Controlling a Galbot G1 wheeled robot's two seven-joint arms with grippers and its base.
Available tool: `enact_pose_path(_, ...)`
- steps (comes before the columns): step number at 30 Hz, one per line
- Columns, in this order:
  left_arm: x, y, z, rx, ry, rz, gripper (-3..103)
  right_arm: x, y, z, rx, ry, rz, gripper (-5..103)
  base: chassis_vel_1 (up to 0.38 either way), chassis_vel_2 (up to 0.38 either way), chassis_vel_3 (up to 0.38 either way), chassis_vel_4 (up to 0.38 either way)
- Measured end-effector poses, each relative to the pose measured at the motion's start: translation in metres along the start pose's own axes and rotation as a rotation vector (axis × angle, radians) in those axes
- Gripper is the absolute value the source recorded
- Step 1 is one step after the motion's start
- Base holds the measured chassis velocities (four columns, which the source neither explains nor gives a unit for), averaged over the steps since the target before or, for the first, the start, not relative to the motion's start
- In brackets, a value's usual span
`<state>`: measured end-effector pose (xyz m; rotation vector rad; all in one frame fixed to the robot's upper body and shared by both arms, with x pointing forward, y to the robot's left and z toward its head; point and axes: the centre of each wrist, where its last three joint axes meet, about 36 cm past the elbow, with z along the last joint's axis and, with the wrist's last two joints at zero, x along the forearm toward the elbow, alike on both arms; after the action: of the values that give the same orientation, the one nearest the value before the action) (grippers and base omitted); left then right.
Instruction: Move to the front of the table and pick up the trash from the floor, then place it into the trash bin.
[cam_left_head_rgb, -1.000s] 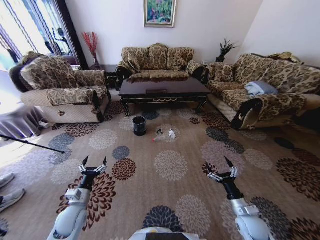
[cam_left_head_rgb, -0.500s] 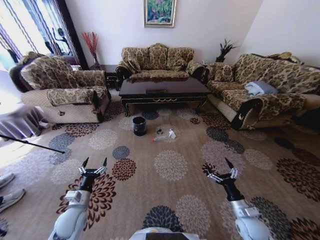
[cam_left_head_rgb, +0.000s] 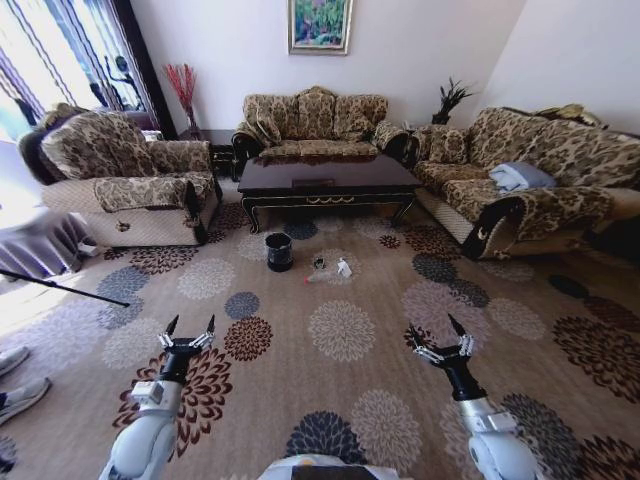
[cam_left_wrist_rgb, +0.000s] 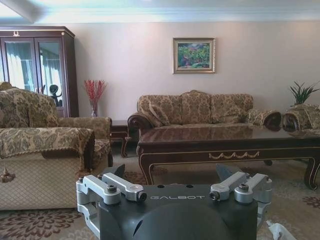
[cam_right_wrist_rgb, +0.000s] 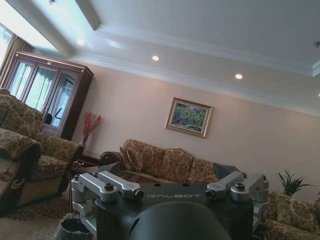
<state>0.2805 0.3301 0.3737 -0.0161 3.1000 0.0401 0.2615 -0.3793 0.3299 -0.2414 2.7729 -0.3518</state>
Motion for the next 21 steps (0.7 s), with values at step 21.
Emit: enact_pose_path(21, 0.0016, -0.0033, -0.0038, 0.02, 0.055, -0.019, 100, -0.0015, 0.0043, -0.0026, -0.012, -0.002, 0.014, 100, 0.0, 0.0, 0.0, 0.0)
